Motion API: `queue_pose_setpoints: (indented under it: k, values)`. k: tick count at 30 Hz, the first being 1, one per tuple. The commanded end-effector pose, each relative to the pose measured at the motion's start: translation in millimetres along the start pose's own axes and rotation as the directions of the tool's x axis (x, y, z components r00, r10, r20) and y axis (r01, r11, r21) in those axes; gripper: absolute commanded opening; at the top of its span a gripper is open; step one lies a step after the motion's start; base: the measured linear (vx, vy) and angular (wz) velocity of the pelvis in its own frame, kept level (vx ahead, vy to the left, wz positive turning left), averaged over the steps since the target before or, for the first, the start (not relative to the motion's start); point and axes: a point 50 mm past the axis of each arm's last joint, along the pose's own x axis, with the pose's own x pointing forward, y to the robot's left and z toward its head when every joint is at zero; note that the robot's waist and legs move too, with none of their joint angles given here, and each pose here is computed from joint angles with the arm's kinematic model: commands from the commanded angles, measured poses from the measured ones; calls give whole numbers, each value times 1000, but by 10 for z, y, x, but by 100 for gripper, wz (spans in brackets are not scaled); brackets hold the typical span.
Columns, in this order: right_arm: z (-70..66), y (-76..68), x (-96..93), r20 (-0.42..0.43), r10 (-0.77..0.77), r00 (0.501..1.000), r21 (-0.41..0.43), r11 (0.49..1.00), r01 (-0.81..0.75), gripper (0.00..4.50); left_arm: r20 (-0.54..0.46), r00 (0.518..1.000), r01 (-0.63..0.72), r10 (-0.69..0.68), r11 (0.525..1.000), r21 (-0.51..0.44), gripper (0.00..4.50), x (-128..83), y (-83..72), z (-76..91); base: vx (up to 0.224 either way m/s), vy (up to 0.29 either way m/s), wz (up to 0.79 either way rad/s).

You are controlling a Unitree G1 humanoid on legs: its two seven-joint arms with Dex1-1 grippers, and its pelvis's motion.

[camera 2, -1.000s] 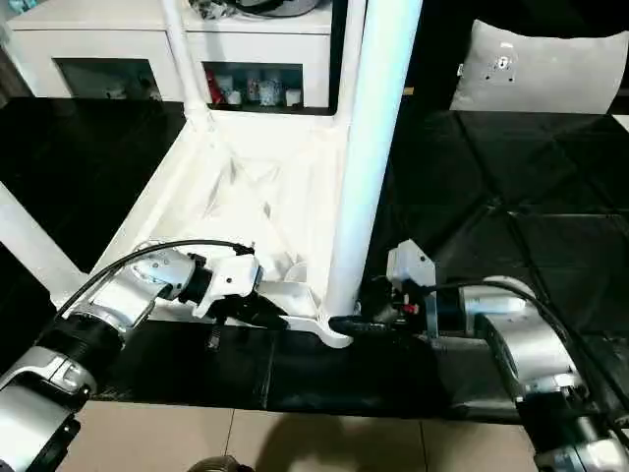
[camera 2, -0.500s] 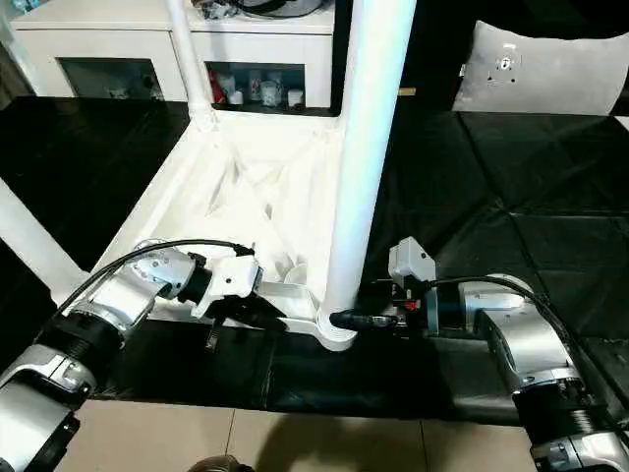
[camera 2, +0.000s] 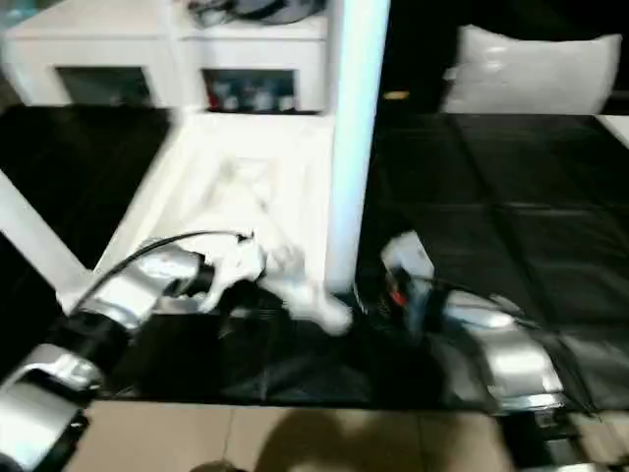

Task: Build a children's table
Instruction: Rotate leg to tighten

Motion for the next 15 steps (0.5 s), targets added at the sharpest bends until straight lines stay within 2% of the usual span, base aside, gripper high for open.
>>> queue_pose_setpoints:
  k: [1,6,8,12,15]
  values:
    - [-32,184,263,-42,-31,999,46,998,33,193,82,994,-73,75,997,-28,0,204,-9,251,0,0,0]
    - [-7,165,422,-76,-244,967,123,960,252,193,138,970,-188,201,977,-103,0,424,-26,478,0,0,0]
    - [34,169,443,-45,-265,963,111,957,269,262,157,963,-205,217,975,-89,0,484,-59,552,0,0,0]
    - [83,144,408,6,-283,959,117,953,280,274,157,963,-217,220,976,-33,0,477,-63,558,0,0,0]
    - [113,102,273,35,-224,974,86,972,221,307,110,972,-212,210,977,13,0,390,-23,439,0,0,0]
